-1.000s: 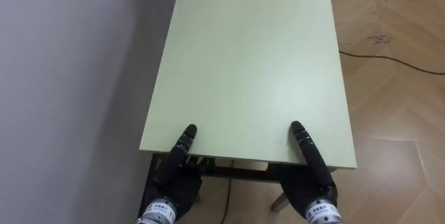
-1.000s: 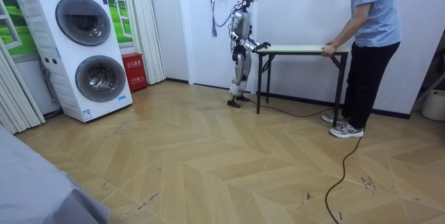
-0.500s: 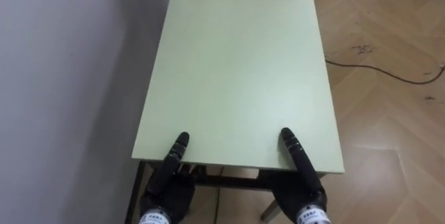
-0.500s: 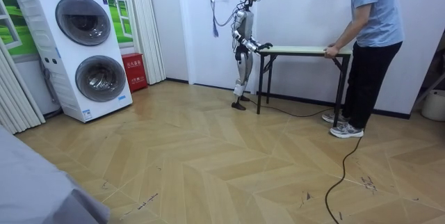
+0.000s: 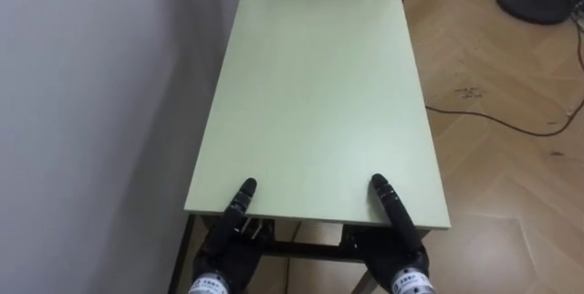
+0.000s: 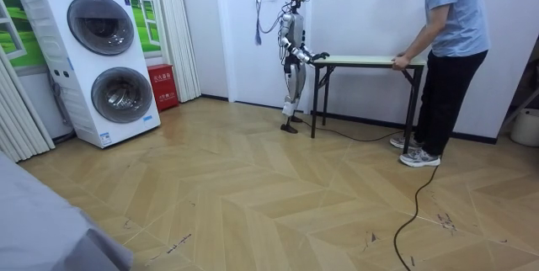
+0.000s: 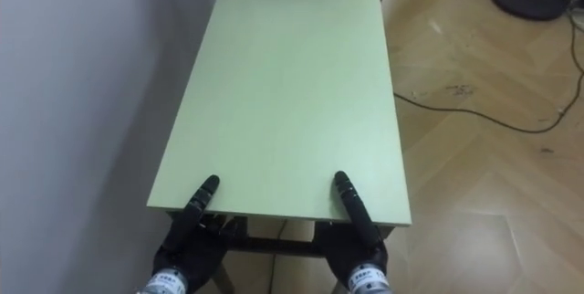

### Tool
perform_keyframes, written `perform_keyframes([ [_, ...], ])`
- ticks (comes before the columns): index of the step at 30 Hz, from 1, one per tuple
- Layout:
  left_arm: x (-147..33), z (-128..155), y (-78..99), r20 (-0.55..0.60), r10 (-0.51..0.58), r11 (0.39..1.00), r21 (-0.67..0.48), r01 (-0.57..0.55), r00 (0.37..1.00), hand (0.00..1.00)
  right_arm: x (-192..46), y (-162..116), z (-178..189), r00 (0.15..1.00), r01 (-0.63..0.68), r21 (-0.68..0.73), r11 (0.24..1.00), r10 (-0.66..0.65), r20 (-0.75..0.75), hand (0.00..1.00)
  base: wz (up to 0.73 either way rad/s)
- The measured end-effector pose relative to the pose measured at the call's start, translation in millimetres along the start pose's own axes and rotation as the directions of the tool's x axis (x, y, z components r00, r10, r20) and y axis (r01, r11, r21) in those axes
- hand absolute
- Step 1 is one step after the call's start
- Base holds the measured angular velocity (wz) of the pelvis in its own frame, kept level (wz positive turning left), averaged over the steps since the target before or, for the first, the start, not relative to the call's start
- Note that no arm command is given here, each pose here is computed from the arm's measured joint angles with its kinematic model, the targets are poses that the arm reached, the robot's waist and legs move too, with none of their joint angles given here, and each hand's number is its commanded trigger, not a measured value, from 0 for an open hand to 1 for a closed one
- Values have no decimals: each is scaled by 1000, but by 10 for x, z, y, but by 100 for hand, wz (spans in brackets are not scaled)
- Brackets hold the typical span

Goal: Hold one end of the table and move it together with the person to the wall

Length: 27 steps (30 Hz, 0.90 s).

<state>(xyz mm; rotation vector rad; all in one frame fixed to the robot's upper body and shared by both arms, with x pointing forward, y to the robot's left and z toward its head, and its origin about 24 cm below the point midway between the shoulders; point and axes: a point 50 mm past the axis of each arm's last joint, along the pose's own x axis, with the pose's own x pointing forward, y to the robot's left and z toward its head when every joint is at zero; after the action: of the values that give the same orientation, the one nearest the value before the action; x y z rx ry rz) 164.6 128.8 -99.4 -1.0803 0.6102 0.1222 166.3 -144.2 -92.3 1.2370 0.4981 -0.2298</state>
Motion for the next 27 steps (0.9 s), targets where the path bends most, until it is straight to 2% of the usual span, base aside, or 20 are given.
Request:
perform_keyframes([
  [1,18,-7,-3,-9,-1,1000,4,2,1000,90,3,-15,15,1000,1,4,1000,-1,1,63,11],
  [2,26,-6,-2,-12,-3,1000,2,3,1000,82,2,-24,27,1000,3,6,1000,-3,3,56,7],
  [3,29,-4,-2,-13,-5,1000,2,5,1000,70,3,-25,29,1000,2,6,1000,-2,1,35,5],
  [4,35,0,0,-16,-11,1000,4,11,1000,56,1,-31,36,1000,-4,9,1000,4,2,0,4],
  [5,40,7,1,-21,-20,1000,7,20,1000,45,-3,-42,48,1000,-13,15,1000,13,0,0,4],
  [6,40,7,4,-23,-21,1000,8,21,1000,11,-6,-55,51,1000,-18,17,1000,18,-1,0,3],
  [7,37,0,28,-30,-24,999,21,24,999,0,-5,-91,43,999,-38,17,999,38,-7,0,0],
  [11,-8,-19,176,-70,-7,984,178,20,998,0,-87,-330,69,998,-60,-57,997,58,-36,0,0],
  [14,-11,-15,219,-82,10,973,231,9,997,0,-132,-412,89,997,-57,-111,992,51,-64,0,-4],
  [27,-36,-5,286,-94,5,957,290,23,996,0,-270,-676,90,996,6,-82,997,-13,-85,0,1],
])
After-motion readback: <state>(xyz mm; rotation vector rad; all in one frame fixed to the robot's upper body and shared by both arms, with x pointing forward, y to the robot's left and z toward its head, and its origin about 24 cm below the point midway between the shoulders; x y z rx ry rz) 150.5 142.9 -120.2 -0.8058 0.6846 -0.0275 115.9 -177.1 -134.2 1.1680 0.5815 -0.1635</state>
